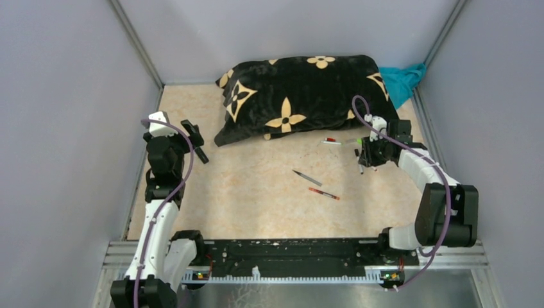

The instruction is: Insert the pens into the pen caps

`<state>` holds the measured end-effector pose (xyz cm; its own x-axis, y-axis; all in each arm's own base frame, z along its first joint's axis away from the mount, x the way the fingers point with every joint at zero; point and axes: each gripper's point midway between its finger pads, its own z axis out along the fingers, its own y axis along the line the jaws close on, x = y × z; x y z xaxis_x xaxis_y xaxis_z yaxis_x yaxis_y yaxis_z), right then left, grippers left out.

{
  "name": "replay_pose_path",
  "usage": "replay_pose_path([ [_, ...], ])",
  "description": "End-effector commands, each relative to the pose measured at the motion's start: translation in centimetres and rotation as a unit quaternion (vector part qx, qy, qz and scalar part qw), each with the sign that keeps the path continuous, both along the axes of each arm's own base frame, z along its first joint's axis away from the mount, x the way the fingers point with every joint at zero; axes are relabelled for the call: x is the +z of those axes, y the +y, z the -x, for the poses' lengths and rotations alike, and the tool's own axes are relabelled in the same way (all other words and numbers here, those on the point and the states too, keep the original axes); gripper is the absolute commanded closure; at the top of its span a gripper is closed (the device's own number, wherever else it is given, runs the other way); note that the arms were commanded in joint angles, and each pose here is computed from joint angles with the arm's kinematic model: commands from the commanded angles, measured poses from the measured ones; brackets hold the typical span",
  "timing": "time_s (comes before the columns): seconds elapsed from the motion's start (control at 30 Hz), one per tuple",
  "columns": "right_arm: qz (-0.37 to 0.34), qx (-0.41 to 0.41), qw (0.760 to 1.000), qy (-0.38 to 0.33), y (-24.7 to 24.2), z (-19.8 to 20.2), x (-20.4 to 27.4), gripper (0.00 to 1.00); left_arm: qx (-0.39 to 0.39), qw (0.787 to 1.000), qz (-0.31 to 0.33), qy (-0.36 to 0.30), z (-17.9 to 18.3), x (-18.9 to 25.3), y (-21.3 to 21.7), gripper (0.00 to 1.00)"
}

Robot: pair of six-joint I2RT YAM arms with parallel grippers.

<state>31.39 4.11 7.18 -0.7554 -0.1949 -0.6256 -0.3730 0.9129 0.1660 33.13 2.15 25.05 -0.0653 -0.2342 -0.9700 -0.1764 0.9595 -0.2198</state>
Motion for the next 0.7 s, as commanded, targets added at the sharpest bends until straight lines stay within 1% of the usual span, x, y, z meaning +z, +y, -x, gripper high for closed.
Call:
replay_pose_path([
  [0.0, 0.033, -0.018, 0.999, -0.011, -0.6, -1.7, -0.6, 0.70, -0.006, 0.997, 0.059, 0.056, 1.1, -1.7, -1.1, 0.01],
  [0.1, 0.042, -0.032, 0.999, 0.002, -1.1, -2.4, -1.2, 0.72, -0.027, 0.993, 0.092, 0.062, 1.3, -1.9, -2.3, 0.01],
  [0.2, 0.046, -0.038, 0.998, 0.006, -1.3, -2.7, -1.4, 0.72, -0.039, 0.990, 0.118, 0.062, 1.4, -2.2, -3.0, 0.01],
  [0.47, 0.021, -0.032, 0.998, 0.039, -0.4, -2.3, -3.3, 0.73, -0.040, 0.987, 0.145, 0.064, 1.3, -2.8, -3.4, 0.01],
  [0.53, 0.023, -0.034, 0.998, 0.044, -0.5, -2.5, -3.5, 0.73, -0.055, 0.985, 0.153, 0.065, 1.4, -2.8, -4.1, 0.01],
  [0.67, 0.040, -0.040, 0.997, 0.053, -1.1, -2.5, -4.2, 0.78, -0.065, 0.982, 0.167, 0.065, 1.3, -2.9, -4.6, 0.01],
])
